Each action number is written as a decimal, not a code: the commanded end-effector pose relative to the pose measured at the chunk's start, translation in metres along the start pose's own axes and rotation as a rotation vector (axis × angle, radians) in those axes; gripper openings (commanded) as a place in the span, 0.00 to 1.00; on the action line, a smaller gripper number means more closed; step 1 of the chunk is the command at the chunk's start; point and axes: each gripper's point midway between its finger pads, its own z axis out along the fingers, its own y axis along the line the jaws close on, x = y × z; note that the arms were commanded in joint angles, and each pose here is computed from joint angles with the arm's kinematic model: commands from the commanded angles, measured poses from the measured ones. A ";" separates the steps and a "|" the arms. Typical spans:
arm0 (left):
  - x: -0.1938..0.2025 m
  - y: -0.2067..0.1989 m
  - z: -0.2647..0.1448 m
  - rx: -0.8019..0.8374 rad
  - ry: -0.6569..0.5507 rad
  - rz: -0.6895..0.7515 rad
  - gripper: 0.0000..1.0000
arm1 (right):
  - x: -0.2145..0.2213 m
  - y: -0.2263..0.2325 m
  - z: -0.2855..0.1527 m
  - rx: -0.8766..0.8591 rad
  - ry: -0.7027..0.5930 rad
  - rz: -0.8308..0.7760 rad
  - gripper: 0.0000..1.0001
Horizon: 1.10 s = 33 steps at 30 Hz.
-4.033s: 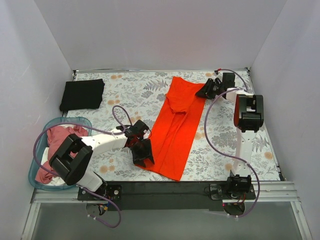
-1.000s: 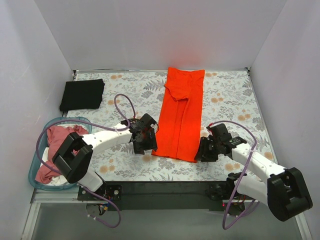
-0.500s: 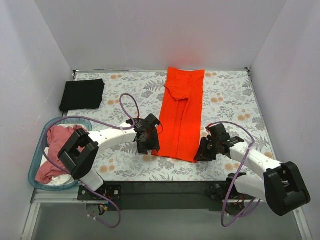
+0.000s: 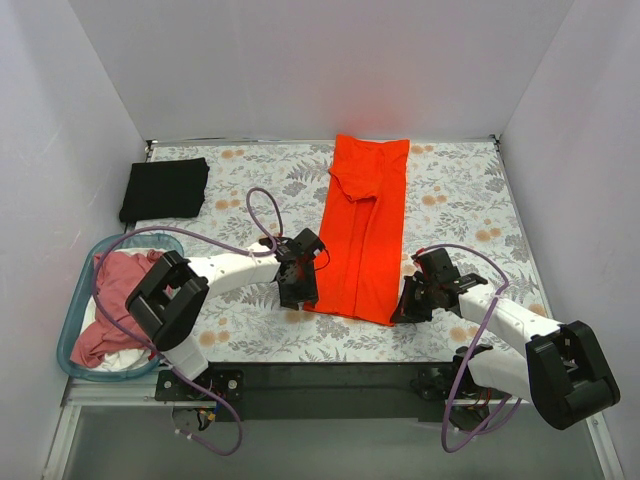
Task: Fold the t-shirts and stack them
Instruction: Fold the tshirt
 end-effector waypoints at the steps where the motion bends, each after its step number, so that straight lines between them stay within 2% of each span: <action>1: -0.011 -0.008 -0.005 0.006 -0.040 0.013 0.42 | 0.010 -0.014 0.004 0.049 0.020 -0.006 0.01; 6: -0.013 -0.007 -0.001 -0.012 -0.041 0.021 0.37 | 0.011 -0.013 0.005 0.041 0.029 -0.009 0.01; 12: -0.011 -0.001 0.007 -0.055 -0.018 0.034 0.25 | 0.010 -0.012 0.005 0.037 0.029 -0.013 0.01; 14: -0.006 0.003 0.010 -0.073 0.005 0.036 0.17 | 0.009 -0.011 0.005 0.034 0.027 -0.016 0.01; 15: -0.002 0.005 0.011 -0.081 0.020 0.040 0.03 | 0.007 -0.008 0.004 0.027 0.024 -0.022 0.01; 16: 0.000 0.006 0.011 -0.087 0.032 0.043 0.00 | 0.006 -0.008 0.002 0.025 0.026 -0.034 0.01; 19: 0.016 0.012 -0.001 -0.111 0.089 0.067 0.00 | 0.003 -0.001 -0.010 0.040 0.057 -0.094 0.01; 22: 0.039 0.008 -0.017 -0.102 0.112 0.096 0.00 | 0.017 0.001 -0.025 0.049 0.145 -0.126 0.01; 28: 0.118 0.007 -0.040 -0.053 0.246 0.138 0.00 | 0.061 0.003 -0.041 0.026 0.254 -0.169 0.01; 31: 0.118 -0.003 -0.048 0.000 0.228 0.127 0.00 | 0.061 0.002 -0.044 0.026 0.224 -0.171 0.01; 33: 0.101 -0.016 -0.054 0.030 0.165 0.117 0.00 | 0.042 0.002 -0.048 0.082 0.156 -0.200 0.01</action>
